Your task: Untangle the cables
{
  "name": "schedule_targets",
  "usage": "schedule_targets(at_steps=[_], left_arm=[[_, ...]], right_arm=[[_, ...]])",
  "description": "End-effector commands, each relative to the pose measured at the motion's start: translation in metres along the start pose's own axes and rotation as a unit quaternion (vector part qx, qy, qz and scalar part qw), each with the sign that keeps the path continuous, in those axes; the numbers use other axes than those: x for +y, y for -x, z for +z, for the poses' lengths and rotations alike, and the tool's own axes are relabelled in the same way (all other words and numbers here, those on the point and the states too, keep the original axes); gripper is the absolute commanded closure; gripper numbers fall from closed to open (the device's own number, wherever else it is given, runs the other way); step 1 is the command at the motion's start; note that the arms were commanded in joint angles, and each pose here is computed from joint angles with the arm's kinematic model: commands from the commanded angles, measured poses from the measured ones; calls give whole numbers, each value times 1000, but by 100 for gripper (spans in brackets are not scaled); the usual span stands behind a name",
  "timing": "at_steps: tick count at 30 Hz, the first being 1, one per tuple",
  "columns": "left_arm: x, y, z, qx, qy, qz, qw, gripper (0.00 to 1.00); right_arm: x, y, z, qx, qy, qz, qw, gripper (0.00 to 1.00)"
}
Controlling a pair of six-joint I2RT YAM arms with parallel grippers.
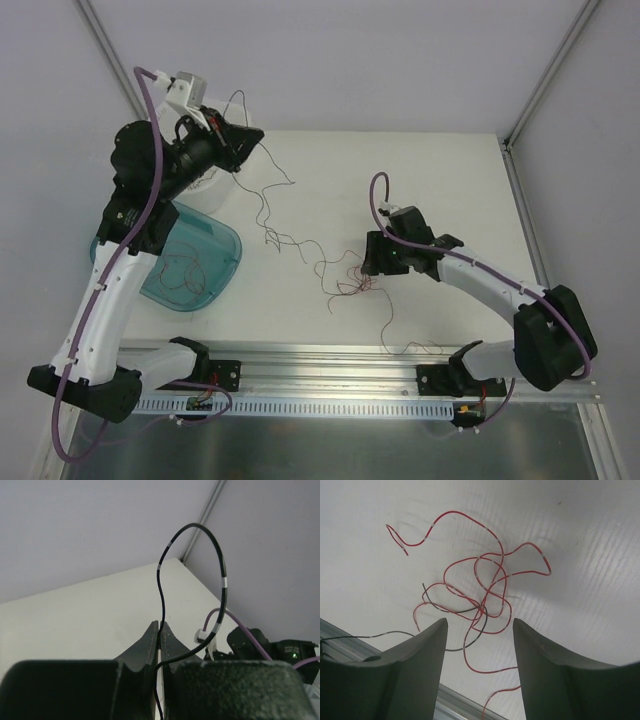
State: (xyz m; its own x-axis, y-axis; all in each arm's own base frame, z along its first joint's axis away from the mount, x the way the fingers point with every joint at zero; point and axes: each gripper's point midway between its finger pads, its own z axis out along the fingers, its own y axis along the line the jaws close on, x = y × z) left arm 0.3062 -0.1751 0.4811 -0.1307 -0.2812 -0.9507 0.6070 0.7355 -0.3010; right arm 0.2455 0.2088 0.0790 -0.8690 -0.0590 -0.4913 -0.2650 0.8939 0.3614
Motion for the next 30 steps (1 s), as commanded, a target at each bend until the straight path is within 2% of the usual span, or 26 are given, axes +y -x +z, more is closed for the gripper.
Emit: schedule_targets(at_steps=[1, 2, 3, 5, 6, 9, 11, 12, 14, 15, 17, 18, 19, 21, 23, 30], left_arm=[[1, -52, 8, 47, -8, -22, 999, 100], [4, -68, 9, 64, -6, -24, 998, 100], [13, -104, 9, 100, 3, -34, 994, 100], [15, -139, 6, 136, 0, -36, 990, 100], [23, -173, 0, 170, 9, -44, 984, 100], [36, -227, -19, 220, 29, -52, 974, 97], [41, -245, -32, 238, 39, -49, 969, 88], [42, -262, -40, 257, 39, -52, 964, 75], [32, -278, -50, 281, 10, -55, 958, 61], [25, -279, -51, 284, -6, -54, 957, 48], [2, -279, -54, 291, -58, -48, 954, 36], [-6, -278, -53, 292, -73, -44, 953, 27], [-12, -278, -52, 293, -87, -35, 951, 24], [-34, -276, -47, 298, -119, -22, 947, 21], [-43, -277, -38, 301, -112, -13, 947, 20], [-85, -354, -4, 379, -96, 2, 921, 27]], right_arm=[[-5, 11, -3, -28, -19, 2, 999, 42], [-5, 13, -7, -34, -21, 3, 999, 42], [-7, 13, -9, -36, -25, 3, 999, 42], [-11, 14, -13, -41, -40, 4, 998, 42], [-12, 15, -17, -44, -43, 0, 998, 42], [-16, 14, -23, -43, -56, -5, 997, 42], [-19, 10, -25, -37, -62, -1, 997, 42], [-19, 9, -25, -36, -61, -1, 997, 41], [-20, 6, -25, -34, -63, 8, 997, 41], [-21, 4, -25, -31, -65, 10, 997, 41], [-21, 2, -25, -29, -65, 17, 997, 41], [-26, 5, -26, -37, -78, 17, 996, 42], [-27, 7, -29, -43, -81, 18, 996, 42], [-30, 7, -32, -46, -92, 21, 994, 42], [-32, 6, -37, -49, -98, 27, 994, 42], [-45, 4, -46, -56, -122, 72, 988, 43]])
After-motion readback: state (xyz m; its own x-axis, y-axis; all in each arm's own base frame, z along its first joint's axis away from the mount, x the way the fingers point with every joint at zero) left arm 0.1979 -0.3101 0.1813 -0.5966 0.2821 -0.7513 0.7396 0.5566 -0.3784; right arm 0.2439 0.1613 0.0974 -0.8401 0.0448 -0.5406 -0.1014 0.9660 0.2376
